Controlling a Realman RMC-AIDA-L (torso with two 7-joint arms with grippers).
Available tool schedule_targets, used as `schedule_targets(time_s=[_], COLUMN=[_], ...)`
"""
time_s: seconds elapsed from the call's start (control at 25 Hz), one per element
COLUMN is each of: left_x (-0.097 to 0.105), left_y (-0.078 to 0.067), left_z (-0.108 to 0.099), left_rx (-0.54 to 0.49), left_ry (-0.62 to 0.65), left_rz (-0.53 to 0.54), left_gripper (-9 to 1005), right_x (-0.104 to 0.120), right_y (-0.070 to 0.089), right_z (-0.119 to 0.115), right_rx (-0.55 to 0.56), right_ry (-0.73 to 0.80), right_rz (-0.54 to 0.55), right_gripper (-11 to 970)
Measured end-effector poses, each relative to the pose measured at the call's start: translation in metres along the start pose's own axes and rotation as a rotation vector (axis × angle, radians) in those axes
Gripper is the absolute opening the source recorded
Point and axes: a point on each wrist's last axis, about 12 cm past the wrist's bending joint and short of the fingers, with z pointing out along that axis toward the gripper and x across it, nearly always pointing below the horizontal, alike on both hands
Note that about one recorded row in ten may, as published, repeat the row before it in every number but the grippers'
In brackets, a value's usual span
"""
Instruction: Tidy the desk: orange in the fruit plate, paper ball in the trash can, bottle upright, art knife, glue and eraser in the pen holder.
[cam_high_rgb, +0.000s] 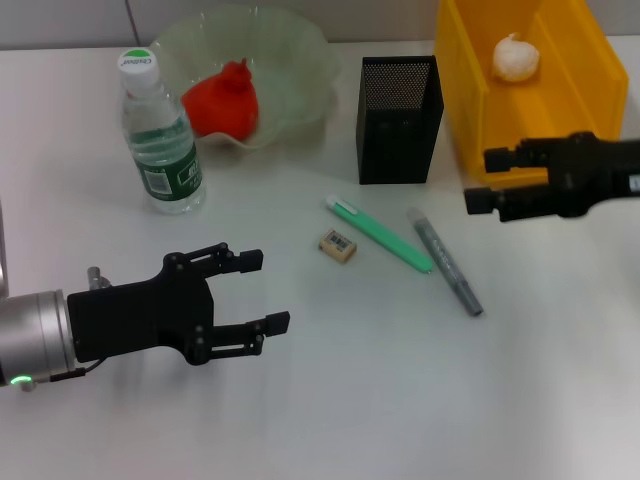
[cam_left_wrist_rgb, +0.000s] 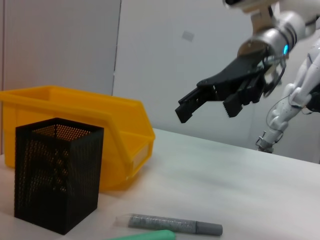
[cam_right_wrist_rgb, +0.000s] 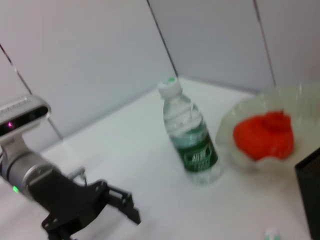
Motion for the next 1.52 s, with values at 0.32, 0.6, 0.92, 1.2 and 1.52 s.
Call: schedule_targets(time_s=[0.32,0.6,0.92,1.2,1.52], left_x=[0.002,0.003,0.004,0.004,0.005], left_y=[0.001,0.001,0.001,0.002,0.002], left_z=[0.0,0.0,0.002,0.003,0.002], left_rx=[-0.016,-0.023,-0.025,-0.03,-0.036], left_ry=[0.008,0.012,0.015,0.021,0.021], left_rz=[-0.003,-0.004,-0.009,-0.011,-0.013], left_gripper=[815,815,815,815,815], right_x=[-0.071,-0.101,-0.108,-0.101,-0.084], right_y=[0.008,0.013,0.014,0.013,0.006], right_z=[0.032,0.075,0.117,0.146,0.168], right_rx=[0.04,0.111,0.182,0.221,0.258], right_ry=[0.302,0.476,0.581,0.625,0.599], right_rz=[0.011,-0.043,-0.093,-0.113,-0.1], right_gripper=[835,835,834,834,835])
